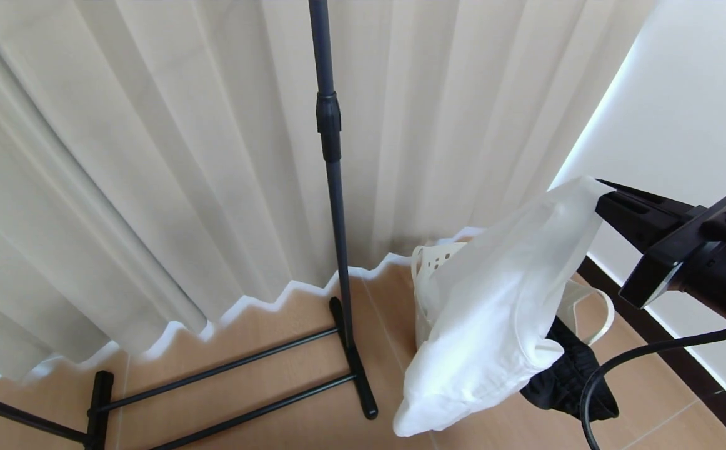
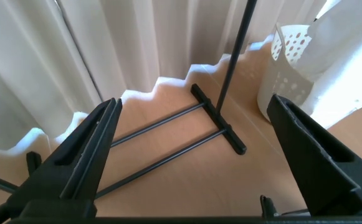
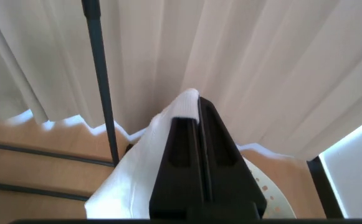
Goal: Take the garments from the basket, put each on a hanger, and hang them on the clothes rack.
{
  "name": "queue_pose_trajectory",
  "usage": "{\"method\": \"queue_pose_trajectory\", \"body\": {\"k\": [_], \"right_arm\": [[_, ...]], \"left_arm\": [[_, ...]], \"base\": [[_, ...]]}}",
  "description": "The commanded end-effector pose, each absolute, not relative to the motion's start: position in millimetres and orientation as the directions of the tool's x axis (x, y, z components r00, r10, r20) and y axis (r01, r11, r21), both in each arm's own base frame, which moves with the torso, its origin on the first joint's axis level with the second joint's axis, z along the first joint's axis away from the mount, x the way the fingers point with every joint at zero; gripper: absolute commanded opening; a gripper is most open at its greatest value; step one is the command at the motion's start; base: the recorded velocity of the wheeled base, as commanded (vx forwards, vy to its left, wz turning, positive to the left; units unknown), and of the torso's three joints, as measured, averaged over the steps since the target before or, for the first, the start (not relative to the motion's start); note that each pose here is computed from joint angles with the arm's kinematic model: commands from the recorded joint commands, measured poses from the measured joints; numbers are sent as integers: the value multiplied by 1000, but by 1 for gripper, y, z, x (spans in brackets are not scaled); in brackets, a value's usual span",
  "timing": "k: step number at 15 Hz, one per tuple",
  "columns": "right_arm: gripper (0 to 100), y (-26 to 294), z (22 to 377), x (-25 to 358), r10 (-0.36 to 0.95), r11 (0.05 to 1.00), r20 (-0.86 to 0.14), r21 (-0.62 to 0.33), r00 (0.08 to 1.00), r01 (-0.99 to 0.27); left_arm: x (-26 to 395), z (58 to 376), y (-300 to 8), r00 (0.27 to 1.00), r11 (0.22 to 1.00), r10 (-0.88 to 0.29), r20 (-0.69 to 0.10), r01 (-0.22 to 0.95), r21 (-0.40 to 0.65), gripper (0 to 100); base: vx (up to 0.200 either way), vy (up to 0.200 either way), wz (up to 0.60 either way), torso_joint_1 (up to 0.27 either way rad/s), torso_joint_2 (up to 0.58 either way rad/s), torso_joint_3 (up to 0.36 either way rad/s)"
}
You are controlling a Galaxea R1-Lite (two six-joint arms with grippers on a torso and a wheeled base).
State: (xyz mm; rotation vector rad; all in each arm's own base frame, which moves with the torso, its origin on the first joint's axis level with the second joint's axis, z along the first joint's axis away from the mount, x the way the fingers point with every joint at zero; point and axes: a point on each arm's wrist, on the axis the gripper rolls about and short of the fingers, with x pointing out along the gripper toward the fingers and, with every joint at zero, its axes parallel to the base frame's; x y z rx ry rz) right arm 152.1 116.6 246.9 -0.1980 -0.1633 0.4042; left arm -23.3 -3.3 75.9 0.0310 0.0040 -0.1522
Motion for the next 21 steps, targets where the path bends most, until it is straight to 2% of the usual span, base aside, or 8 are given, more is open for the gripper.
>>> {"method": "queue_pose_trajectory", "body": {"k": [1, 4, 9, 16, 21], "right_arm": [[0, 116, 246, 152, 401, 902, 117, -224, 909, -369], [0, 116, 243, 154, 399, 902, 106, -227, 911, -368], [0, 116, 244, 153, 399, 902, 109, -226, 911, -368], [0, 116, 243, 154, 397, 902, 105, -228, 912, -367], [0, 116, 243, 154, 398, 902, 104, -228, 912, -367]], "left_arm": [[-23, 76, -3, 988, 988, -151, -8, 151, 30, 100], [-23, 76, -3, 988, 988, -151, -8, 151, 30, 100], [-23, 76, -3, 988, 988, -151, -8, 151, 30, 100], [-23, 76, -3, 988, 988, -151, -8, 151, 30, 100], [-23, 76, -3, 988, 988, -151, -8, 151, 30, 100]], "base": [[0, 0, 0, 2, 2, 198], [0, 0, 0, 1, -149, 56], [0, 0, 0, 32, -406, -163], [0, 0, 0, 113, -468, -166], [0, 0, 0, 162, -499, -299]]}}
